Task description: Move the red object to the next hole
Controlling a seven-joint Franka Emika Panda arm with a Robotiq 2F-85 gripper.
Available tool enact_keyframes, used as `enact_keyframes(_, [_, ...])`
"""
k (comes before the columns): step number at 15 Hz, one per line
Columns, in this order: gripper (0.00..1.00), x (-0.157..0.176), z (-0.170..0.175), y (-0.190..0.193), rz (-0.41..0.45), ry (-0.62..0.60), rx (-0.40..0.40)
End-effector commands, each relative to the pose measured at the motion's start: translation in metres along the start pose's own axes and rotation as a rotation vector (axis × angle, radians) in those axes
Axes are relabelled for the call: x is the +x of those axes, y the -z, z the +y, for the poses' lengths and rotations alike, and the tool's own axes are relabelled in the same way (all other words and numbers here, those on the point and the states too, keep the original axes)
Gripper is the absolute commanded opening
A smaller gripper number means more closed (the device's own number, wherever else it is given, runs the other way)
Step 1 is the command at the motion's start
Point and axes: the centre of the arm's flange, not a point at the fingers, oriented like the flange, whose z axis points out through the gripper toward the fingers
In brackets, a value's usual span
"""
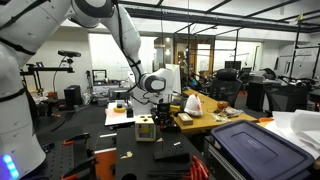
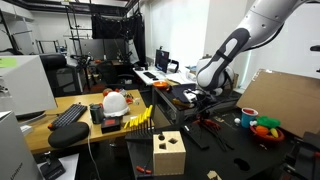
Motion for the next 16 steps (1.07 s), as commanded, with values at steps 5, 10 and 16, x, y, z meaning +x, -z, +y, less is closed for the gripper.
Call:
enact_keyframes(5, [0.02, -0.0021, 0.0079, -0.0021, -0.049, 0.132, 0.083])
enact_keyframes(10, [0.4, -0.0037, 0.0112, -0.0011, -0.035, 0.31, 0.093])
enact_keyframes(16, [0.85, -0.0043, 0.0139, -0.0008, -0.04, 0.405, 0.097])
